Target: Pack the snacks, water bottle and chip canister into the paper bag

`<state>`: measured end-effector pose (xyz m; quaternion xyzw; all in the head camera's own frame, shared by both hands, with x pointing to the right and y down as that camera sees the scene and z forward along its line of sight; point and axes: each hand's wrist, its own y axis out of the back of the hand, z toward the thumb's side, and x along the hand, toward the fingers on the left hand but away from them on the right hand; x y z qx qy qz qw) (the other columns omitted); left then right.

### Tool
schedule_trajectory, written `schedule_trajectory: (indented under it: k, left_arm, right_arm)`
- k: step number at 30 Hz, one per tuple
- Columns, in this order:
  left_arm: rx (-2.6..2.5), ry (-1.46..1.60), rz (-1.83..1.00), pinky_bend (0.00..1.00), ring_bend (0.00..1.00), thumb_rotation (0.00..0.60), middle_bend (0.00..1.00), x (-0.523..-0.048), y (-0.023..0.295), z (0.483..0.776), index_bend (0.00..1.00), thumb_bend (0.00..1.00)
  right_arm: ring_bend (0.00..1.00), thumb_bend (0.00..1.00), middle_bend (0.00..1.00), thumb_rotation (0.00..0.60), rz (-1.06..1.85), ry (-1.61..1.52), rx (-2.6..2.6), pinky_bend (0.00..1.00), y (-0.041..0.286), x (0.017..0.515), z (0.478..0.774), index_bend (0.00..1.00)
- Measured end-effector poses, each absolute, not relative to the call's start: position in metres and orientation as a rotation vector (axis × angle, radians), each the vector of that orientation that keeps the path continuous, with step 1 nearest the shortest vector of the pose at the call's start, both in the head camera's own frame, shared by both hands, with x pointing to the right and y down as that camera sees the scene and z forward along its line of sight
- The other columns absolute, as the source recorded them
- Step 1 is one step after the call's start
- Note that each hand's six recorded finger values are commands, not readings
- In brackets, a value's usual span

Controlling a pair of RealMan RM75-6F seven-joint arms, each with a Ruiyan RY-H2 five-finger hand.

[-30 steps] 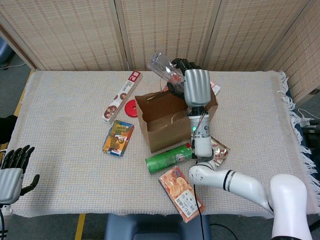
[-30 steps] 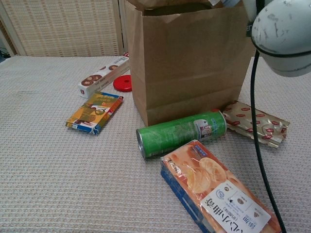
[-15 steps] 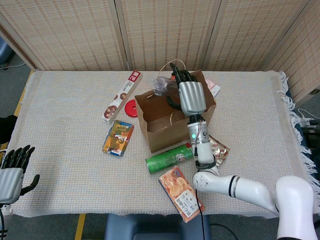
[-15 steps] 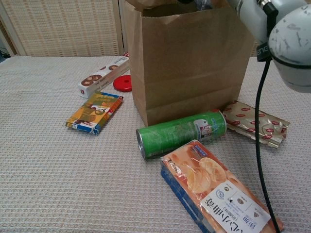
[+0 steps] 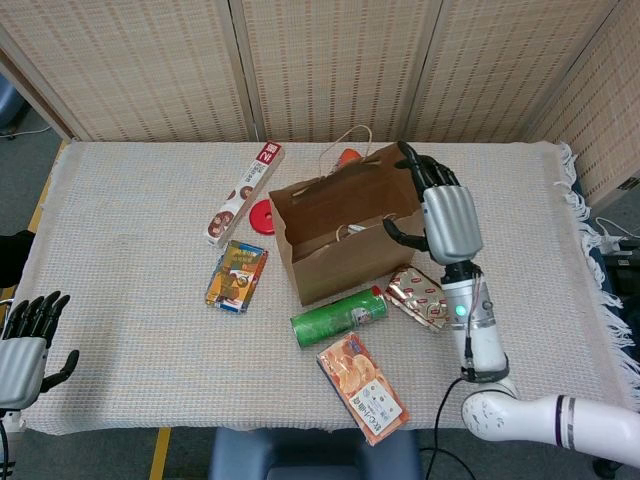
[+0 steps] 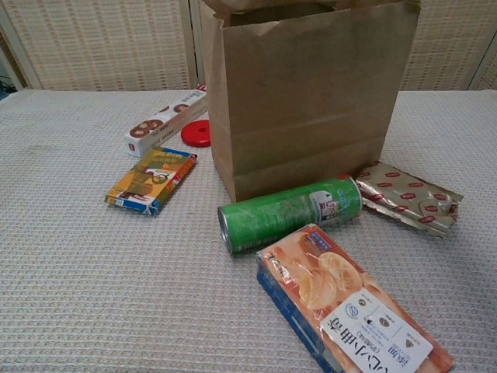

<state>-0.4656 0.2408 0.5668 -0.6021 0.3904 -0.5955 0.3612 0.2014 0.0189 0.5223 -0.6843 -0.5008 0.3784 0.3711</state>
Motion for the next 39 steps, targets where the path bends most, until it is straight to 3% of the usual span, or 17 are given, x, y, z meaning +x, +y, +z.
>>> schedule_trajectory:
  k: [8, 15, 17, 22, 30, 39]
  left_arm:
    - [-1.532, 1.004, -1.543, 0.0, 0.0, 0.6, 0.0, -0.464, 0.241, 0.567, 0.0, 0.37]
    - [-1.523, 1.006, -1.548, 0.0, 0.0, 0.6, 0.0, -0.464, 0.241, 0.567, 0.0, 0.37]
    - [-1.524, 1.006, -1.547, 0.0, 0.0, 0.6, 0.0, -0.464, 0.241, 0.567, 0.0, 0.37]
    - [-1.528, 1.007, -1.543, 0.0, 0.0, 0.6, 0.0, -0.464, 0.241, 0.567, 0.0, 0.37]
    - [-1.536, 1.004, -1.538, 0.0, 0.0, 0.6, 0.0, -0.465, 0.241, 0.567, 0.0, 0.37]
    - [-1.531, 0.999, -1.528, 0.0, 0.0, 0.6, 0.0, -0.465, 0.242, 0.567, 0.0, 0.37]
  right_arm:
    - [0.14, 0.13, 0.24, 0.6, 1.091, -1.057, -1.796, 0.2, 0.079, 0.281, 0.514, 0.09]
    - [0.12, 0.12, 0.22, 0.6, 1.292, -0.877, -1.909, 0.14, 0.151, 0.33, 0.545, 0.06]
    - [0.07, 0.11, 0.17, 0.6, 1.347, -0.836, -1.891, 0.09, 0.157, 0.336, 0.553, 0.01]
    - [0.0, 0.1, 0.1, 0.6, 1.528, -0.751, -1.812, 0.04, 0.169, 0.349, 0.587, 0.0]
    - [0.0, 0.1, 0.03, 0.6, 1.658, -0.758, -1.77, 0.0, 0.185, 0.33, 0.646, 0.0]
    - [0.0, 0.1, 0.02, 0.6, 1.783, -0.849, -1.695, 0.0, 0.185, 0.327, 0.69, 0.0]
